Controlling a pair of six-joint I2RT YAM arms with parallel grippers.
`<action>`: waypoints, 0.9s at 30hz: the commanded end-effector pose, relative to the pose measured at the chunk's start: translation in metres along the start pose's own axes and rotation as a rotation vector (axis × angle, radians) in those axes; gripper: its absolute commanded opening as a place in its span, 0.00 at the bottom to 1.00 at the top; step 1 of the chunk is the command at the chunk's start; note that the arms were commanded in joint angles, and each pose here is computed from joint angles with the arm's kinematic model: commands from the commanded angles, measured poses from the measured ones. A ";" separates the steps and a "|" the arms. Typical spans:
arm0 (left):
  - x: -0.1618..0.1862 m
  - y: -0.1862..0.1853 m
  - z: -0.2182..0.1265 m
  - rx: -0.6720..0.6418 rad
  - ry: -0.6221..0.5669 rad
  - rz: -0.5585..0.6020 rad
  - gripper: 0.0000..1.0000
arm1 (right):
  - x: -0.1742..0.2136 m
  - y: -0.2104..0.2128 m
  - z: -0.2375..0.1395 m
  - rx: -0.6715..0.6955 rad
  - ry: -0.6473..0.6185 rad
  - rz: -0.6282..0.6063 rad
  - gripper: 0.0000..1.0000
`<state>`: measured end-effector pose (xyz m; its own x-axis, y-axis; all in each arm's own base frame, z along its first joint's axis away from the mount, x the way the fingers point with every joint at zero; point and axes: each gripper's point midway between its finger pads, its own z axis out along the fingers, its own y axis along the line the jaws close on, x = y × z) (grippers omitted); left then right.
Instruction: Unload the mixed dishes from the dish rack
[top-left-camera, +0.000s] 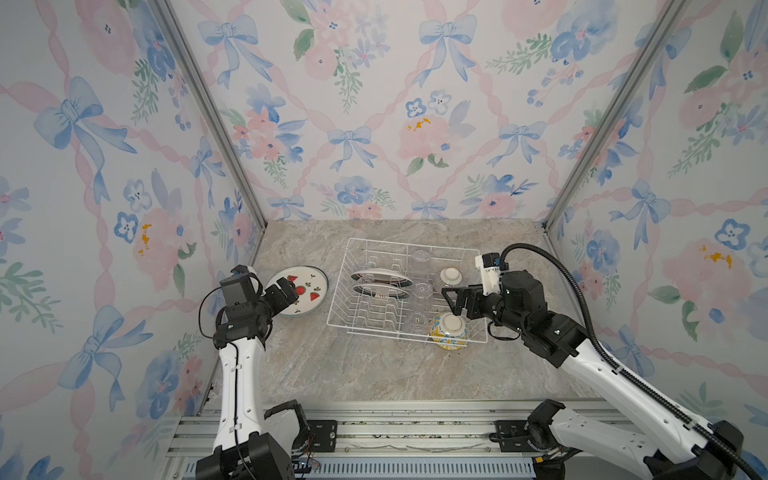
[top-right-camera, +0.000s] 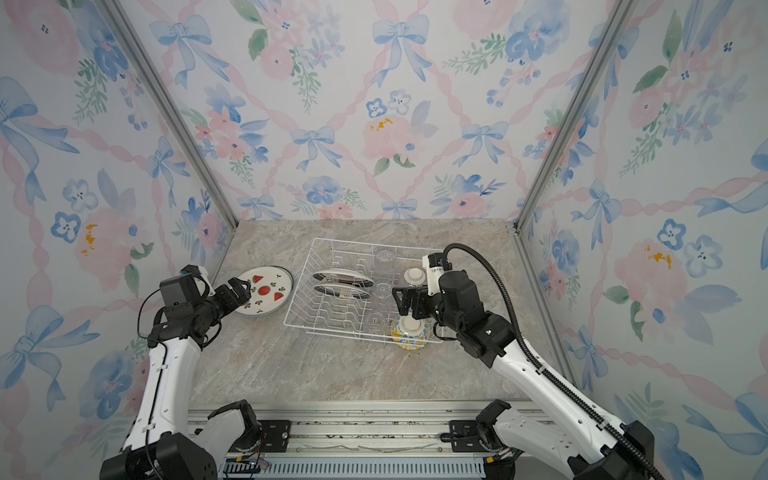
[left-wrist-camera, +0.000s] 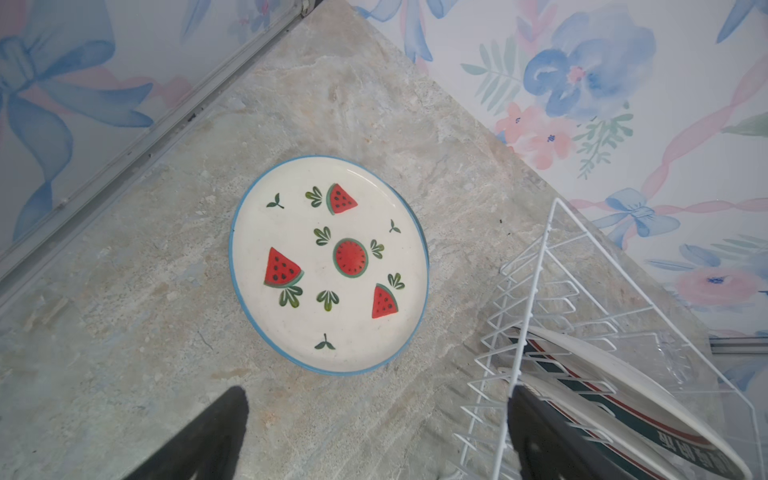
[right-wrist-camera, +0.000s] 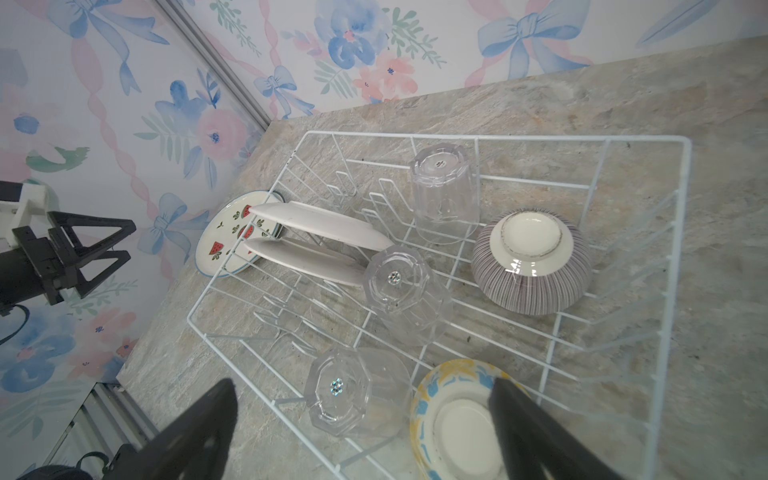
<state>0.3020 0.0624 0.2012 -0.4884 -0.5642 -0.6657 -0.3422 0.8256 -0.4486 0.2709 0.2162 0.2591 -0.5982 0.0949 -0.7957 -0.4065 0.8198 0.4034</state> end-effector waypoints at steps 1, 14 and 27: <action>0.018 -0.009 -0.002 0.065 0.040 -0.007 0.98 | 0.010 0.010 0.004 0.019 0.040 -0.061 0.97; 0.064 -0.023 0.004 0.254 0.104 0.002 0.98 | 0.019 0.025 0.067 0.056 0.141 -0.094 0.97; 0.064 -0.044 -0.011 0.350 0.048 0.053 0.98 | 0.014 0.024 0.125 0.127 0.237 -0.185 0.97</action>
<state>0.2779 -0.0062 0.1852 -0.5405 -0.5295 -0.6538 -0.0516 0.7966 -0.6023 0.3340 0.3061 0.2018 -0.6800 -0.1245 -0.7226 -0.4203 0.8737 0.2450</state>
